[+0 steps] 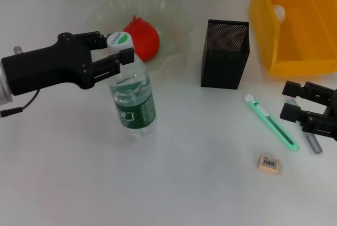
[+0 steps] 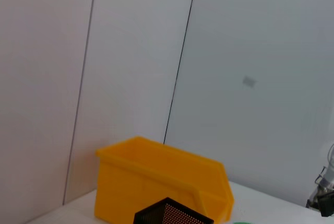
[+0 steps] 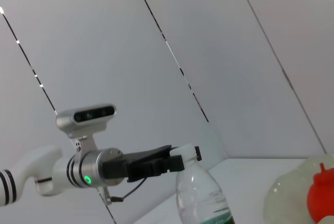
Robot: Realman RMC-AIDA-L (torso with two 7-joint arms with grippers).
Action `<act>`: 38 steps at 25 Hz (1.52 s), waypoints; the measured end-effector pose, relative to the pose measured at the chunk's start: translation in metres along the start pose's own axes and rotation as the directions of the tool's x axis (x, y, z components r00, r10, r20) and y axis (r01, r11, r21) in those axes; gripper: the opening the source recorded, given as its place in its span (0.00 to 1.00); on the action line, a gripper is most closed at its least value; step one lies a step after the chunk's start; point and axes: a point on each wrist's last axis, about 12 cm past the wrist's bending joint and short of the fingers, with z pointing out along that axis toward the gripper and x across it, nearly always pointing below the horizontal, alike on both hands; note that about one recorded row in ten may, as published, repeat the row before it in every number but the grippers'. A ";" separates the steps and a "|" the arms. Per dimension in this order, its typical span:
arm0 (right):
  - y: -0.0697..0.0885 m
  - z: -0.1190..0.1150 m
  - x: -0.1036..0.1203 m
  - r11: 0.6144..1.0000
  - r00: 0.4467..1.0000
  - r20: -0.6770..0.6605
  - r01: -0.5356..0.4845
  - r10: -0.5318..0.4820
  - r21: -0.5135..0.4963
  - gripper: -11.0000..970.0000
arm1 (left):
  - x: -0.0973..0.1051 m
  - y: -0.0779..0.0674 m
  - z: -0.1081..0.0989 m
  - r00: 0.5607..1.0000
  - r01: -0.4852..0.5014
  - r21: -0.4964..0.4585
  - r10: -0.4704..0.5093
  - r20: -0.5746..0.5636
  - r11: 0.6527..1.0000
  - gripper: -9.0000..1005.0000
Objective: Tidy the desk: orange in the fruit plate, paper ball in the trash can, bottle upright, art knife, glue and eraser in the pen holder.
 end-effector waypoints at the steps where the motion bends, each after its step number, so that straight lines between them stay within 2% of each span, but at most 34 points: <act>1: 0.000 0.001 0.000 1.000 1.000 0.003 -0.004 0.004 -0.003 0.78 | 0.003 0.001 -0.003 1.000 -0.014 0.004 0.014 0.012 1.000 0.46; 4: -0.001 0.006 0.001 1.000 1.000 0.009 -0.011 0.011 -0.011 0.78 | 0.016 0.003 -0.012 0.994 -0.074 0.014 0.073 0.077 0.997 0.47; 8: -0.002 0.009 0.003 1.000 1.000 0.017 -0.016 0.016 -0.014 0.78 | 0.030 0.004 -0.023 0.980 -0.136 -0.020 0.138 0.146 0.990 0.47; 15: -0.007 0.019 0.001 1.000 1.000 0.015 -0.017 0.018 -0.018 0.77 | 0.049 0.002 -0.027 0.953 -0.253 -0.092 0.265 0.145 0.963 0.48; 24: -0.011 0.027 -0.003 1.000 1.000 0.010 -0.010 0.010 -0.025 0.77 | 0.061 0.004 -0.023 0.964 -0.220 -0.132 0.236 0.122 0.967 0.48; 30: -0.011 0.027 -0.004 1.000 1.000 0.010 -0.009 0.009 -0.025 0.77 | 0.064 0.001 -0.030 0.965 -0.169 -0.160 0.196 0.176 0.973 0.49; 36: -0.011 0.027 -0.003 1.000 1.000 0.009 -0.010 0.010 -0.024 0.77 | 0.061 0.000 -0.034 0.956 -0.162 -0.163 0.196 0.218 0.973 0.49; 38: -0.011 0.027 -0.003 1.000 1.000 0.010 -0.010 0.010 -0.025 0.77 | 0.057 -0.002 -0.040 0.944 -0.155 -0.175 0.199 0.265 0.972 0.59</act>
